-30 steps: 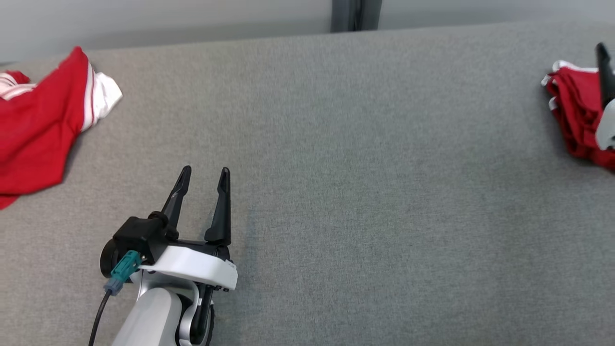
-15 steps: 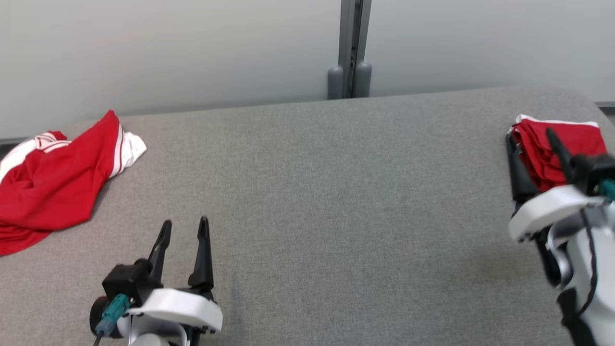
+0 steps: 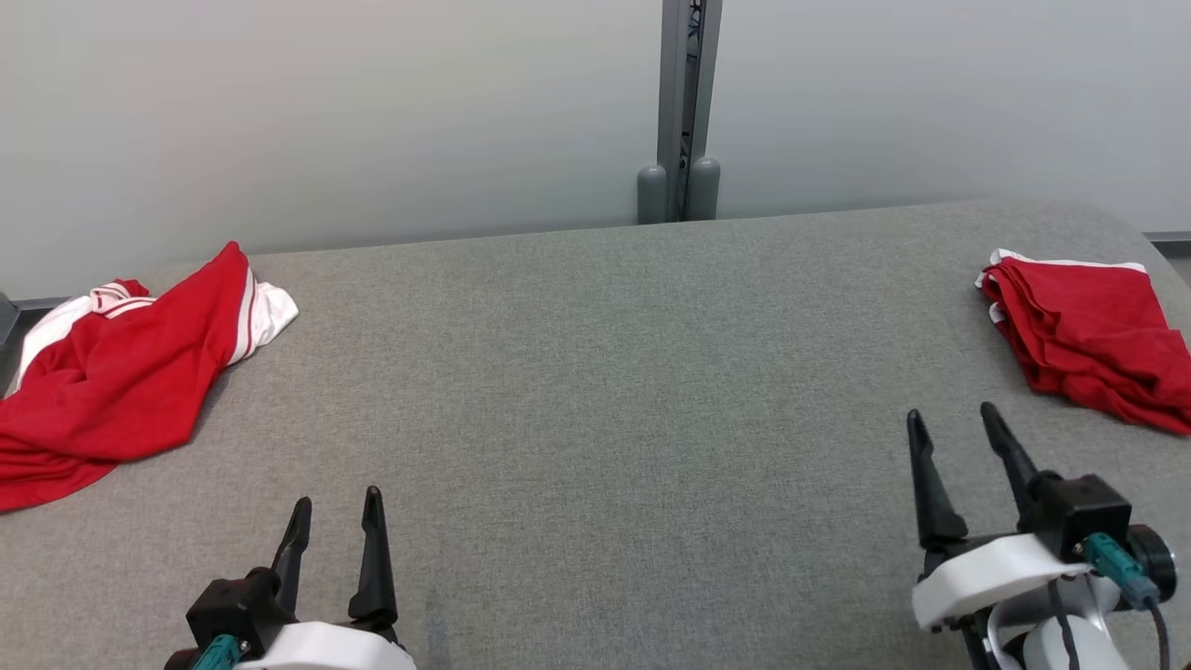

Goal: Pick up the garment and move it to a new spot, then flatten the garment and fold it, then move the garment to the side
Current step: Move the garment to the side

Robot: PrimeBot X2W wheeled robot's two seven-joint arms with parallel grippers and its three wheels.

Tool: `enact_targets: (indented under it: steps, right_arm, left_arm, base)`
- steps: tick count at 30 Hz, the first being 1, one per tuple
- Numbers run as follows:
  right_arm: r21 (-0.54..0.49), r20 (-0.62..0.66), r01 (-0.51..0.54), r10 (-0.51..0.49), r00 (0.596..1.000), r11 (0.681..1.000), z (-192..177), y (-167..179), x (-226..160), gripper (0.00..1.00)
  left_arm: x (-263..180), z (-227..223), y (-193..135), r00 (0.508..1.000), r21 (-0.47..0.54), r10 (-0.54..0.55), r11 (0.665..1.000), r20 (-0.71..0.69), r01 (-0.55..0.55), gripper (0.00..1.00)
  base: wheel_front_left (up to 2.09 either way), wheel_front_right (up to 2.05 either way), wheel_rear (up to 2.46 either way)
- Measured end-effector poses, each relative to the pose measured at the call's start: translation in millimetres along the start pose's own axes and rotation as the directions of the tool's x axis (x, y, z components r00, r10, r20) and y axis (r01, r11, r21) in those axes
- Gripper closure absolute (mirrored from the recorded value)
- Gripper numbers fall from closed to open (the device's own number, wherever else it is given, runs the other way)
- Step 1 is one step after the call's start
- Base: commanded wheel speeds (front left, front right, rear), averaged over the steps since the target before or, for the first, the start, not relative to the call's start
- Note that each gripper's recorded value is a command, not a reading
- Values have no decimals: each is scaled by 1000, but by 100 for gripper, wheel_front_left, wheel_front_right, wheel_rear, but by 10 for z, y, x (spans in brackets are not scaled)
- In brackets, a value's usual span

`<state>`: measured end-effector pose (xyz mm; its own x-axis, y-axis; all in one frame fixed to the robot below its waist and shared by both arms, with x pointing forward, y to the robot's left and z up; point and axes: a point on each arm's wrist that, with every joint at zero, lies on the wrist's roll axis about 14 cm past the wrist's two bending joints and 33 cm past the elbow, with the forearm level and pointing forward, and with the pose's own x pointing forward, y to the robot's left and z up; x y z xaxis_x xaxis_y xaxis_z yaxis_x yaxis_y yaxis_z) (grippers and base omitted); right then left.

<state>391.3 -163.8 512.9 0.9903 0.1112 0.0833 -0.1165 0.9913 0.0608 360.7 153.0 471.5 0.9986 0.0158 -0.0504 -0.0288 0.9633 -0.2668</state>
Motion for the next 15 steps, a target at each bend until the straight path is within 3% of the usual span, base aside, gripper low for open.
enact_targets:
  steps: [6, 15]
  right_arm:
    - [82, -9, -27, 28, 1000, 996, -63, 156, -96, 0]
    - [100, 0, -33, 33, 999, 994, -43, 184, -110, 0]
  left_arm:
    - [-28, -10, -14, 1000, 13, -5, 1000, -2, 5, 0]
    - [-28, -20, -6, 1000, 29, -3, 1000, -4, 3, 0]
  base:
    - [0, 0, 0]
    - [0, 0, 0]
